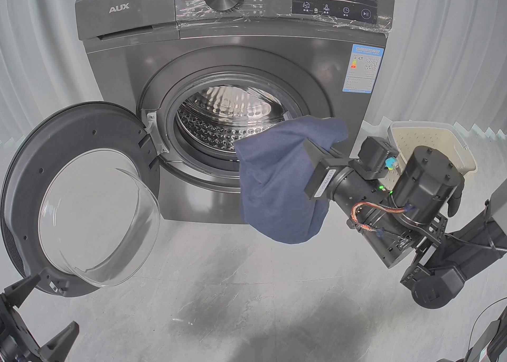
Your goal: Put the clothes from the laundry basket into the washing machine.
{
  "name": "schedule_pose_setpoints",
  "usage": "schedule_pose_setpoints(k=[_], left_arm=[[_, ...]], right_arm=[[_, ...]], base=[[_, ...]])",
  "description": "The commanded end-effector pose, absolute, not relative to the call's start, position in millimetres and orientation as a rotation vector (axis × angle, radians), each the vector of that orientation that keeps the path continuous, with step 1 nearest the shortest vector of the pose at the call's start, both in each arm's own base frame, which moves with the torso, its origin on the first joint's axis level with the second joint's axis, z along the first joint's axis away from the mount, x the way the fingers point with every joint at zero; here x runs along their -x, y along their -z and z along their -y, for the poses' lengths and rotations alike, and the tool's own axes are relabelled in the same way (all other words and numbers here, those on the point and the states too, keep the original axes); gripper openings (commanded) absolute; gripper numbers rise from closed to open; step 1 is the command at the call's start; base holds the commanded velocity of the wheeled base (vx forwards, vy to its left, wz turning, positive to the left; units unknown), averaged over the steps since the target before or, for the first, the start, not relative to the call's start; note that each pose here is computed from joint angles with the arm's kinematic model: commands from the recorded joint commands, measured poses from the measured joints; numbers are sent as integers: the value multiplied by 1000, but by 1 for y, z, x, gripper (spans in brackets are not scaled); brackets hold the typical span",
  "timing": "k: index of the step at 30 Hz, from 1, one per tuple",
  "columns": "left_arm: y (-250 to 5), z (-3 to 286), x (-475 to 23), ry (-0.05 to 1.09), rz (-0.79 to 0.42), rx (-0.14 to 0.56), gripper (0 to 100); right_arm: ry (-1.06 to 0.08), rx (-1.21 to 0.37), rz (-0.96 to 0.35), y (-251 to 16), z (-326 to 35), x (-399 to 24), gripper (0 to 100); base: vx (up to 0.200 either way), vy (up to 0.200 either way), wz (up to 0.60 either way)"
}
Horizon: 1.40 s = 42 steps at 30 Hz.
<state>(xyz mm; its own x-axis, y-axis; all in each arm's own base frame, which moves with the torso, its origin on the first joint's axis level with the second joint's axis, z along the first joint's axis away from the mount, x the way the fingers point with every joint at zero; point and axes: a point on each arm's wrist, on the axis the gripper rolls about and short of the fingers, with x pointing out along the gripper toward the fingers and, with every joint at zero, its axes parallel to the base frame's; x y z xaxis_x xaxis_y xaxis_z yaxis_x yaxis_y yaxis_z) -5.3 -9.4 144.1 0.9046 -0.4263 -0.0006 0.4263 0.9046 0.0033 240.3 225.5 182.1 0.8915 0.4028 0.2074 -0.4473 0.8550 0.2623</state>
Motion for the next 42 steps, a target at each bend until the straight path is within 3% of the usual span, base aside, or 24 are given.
schedule_pose_setpoints(k=[1,7,20,33,42], left_arm=[[-147,15,-57,597,-227,19,100],[-153,29,-107,682,-273,21,100],[-129,82,-174,742,-347,-13,100],[-118,114,-190,834,-395,14,100],[-111,125,-208,834,-425,24,100]], right_arm=[[-465,-327,131,-167,-249,-256,0],[-485,-328,130,-164,-258,-259,0],[-531,-334,153,-167,-263,-263,0],[-557,-291,156,-171,-262,-264,0],[-557,-292,165,-175,-264,-266,0]], base=[[0,0,0],[0,0,0],[0,0,0],[0,0,0],[0,0,0]])
